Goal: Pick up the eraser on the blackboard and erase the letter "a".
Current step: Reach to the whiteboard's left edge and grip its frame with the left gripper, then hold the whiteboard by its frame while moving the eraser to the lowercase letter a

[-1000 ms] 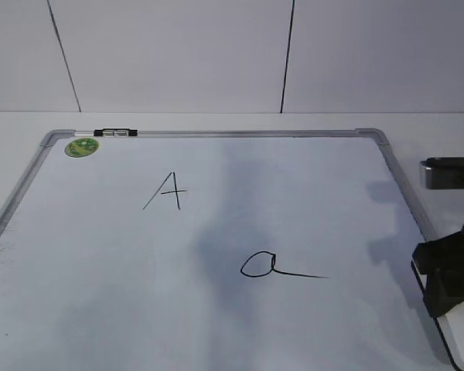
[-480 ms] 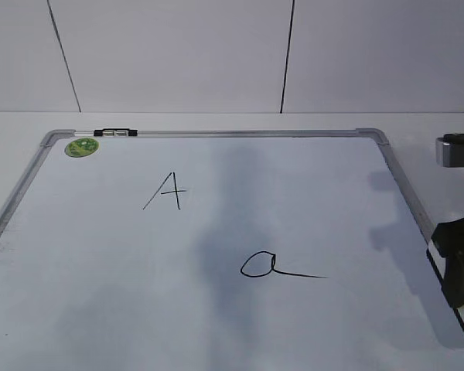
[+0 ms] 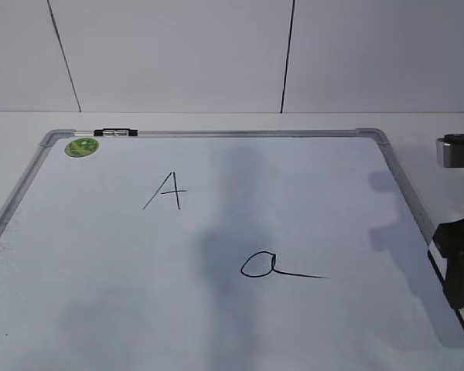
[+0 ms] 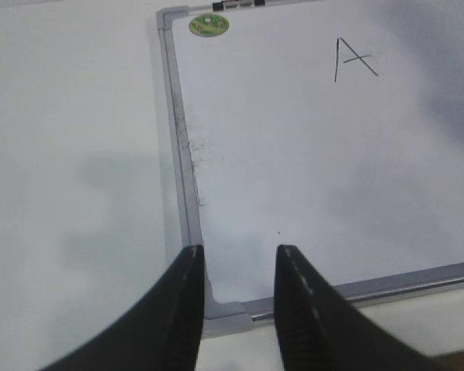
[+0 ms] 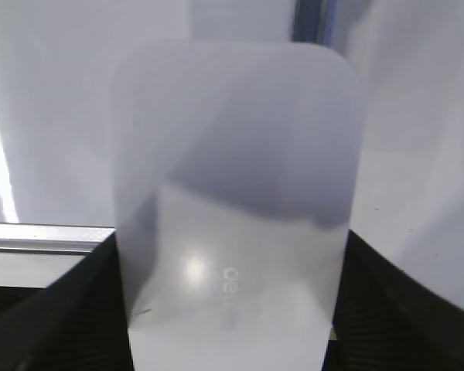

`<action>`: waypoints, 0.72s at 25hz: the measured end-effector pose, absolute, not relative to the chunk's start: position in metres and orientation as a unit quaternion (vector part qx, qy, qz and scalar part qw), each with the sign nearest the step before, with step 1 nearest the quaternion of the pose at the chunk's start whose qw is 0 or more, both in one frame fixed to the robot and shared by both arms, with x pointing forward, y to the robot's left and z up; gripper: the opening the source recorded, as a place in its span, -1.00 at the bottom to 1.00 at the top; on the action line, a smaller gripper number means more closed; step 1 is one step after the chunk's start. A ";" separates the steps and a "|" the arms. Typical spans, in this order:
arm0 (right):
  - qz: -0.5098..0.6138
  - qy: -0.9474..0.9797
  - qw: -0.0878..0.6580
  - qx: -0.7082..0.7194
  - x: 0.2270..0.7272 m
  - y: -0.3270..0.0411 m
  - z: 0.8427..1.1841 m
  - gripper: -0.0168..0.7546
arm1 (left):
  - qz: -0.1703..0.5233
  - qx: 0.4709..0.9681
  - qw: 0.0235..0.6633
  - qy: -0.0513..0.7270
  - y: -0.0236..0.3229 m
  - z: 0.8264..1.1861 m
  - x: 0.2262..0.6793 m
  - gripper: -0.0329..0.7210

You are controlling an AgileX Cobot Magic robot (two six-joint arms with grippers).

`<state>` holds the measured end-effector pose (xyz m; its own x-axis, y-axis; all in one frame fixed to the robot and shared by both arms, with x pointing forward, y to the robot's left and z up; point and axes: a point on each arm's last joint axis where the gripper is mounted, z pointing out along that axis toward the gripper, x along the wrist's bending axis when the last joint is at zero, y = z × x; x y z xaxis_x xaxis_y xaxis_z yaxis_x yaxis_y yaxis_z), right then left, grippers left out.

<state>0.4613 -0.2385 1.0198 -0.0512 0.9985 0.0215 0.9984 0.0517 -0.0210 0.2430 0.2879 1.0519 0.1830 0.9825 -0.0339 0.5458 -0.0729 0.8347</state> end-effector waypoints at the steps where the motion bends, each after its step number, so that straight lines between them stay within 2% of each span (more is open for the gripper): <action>1: 0.000 -0.725 0.015 -0.689 0.461 -0.239 1.020 0.53 | 0.283 0.675 0.368 0.573 0.288 1.052 0.247 -0.28; 9: -0.058 -0.723 -0.022 -0.688 0.473 -0.236 1.020 0.53 | 0.254 0.680 0.348 0.594 0.286 1.078 0.294 -0.28; 18: -0.077 -0.724 -0.044 -0.684 0.479 -0.236 1.021 0.53 | 0.130 0.709 0.251 0.646 0.281 1.078 0.397 -0.28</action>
